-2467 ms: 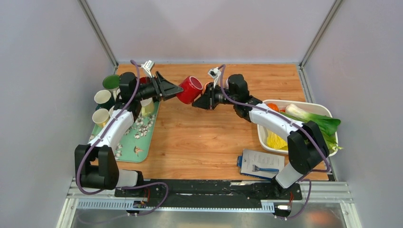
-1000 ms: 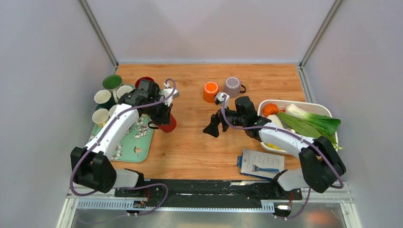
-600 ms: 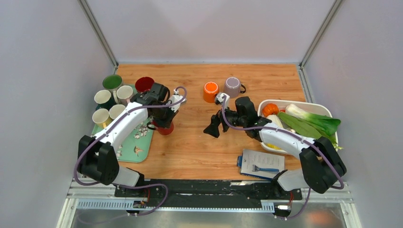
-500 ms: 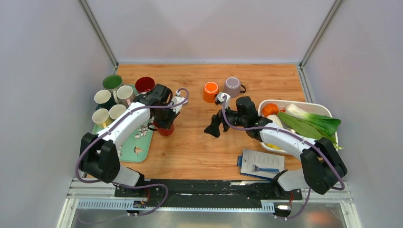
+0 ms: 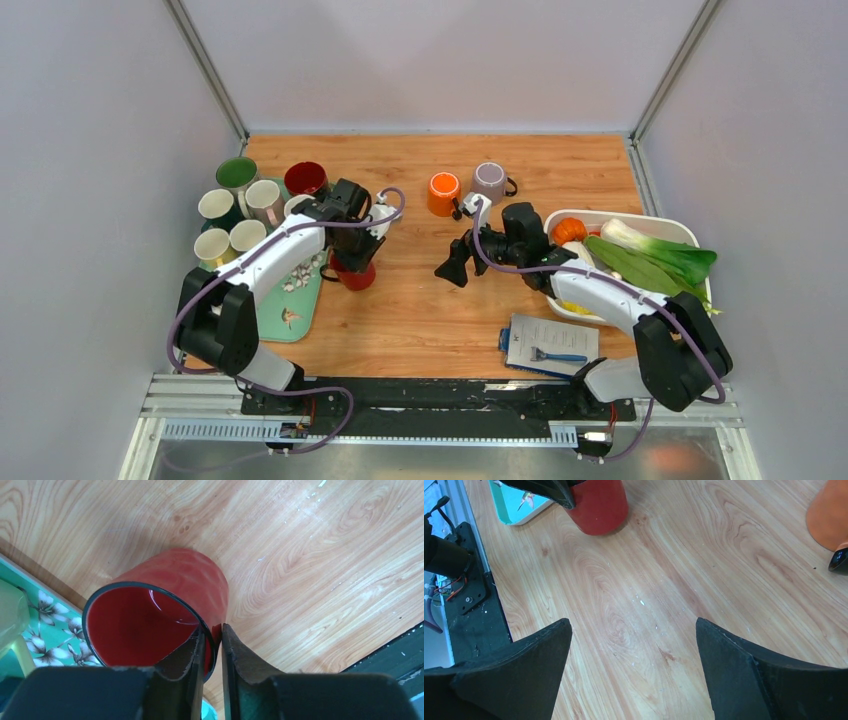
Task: Turn the mug right side up
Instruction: Place the cup at the center of the board, then pick up the cup at the center of the board.
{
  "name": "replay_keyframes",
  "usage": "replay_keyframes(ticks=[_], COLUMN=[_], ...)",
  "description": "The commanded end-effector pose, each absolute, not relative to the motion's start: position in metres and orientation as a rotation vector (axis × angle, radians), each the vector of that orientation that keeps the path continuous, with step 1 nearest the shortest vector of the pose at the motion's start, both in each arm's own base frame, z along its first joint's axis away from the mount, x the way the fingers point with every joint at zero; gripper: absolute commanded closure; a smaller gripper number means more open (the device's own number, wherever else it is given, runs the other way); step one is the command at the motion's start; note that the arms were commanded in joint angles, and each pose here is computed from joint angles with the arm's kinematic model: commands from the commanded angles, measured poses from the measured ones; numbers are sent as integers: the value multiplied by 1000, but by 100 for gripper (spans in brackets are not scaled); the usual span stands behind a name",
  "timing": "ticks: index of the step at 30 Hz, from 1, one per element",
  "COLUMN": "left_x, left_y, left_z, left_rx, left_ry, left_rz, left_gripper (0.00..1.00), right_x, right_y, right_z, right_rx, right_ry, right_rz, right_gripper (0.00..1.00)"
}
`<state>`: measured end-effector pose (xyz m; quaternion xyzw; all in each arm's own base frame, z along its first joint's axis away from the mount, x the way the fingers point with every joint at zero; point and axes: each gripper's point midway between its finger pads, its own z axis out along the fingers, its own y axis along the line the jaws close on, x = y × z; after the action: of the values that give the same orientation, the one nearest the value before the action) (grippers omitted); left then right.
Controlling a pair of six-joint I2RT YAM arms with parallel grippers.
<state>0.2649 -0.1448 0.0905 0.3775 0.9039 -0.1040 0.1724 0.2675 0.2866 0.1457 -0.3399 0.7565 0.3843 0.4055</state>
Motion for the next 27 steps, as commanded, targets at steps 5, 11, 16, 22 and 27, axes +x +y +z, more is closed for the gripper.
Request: replay_keyframes(ticks=[5,11,16,22,27], left_x=[278,275,263,259,256], left_y=[-148,-125,-101,-78,-69], left_z=[123,169,172,155,135], left_rx=[1077,1191,1236,1364,1503], left_ry=[2473,2337,2274,2281,2256], left_rz=[-261,-104,-46,-35,-70], left_gripper=[52,47,42,40,40], right_x=[272,274,273,275,275], right_y=[284,279,279,281,280], right_z=[155,154,151,153,155], right_rx=[-864,-848,-849,-845,-845], right_ry=[1868,1875,1883,1881,1876], right_rz=[950,941,952,964,957], right_gripper=[3,3,3,3,3])
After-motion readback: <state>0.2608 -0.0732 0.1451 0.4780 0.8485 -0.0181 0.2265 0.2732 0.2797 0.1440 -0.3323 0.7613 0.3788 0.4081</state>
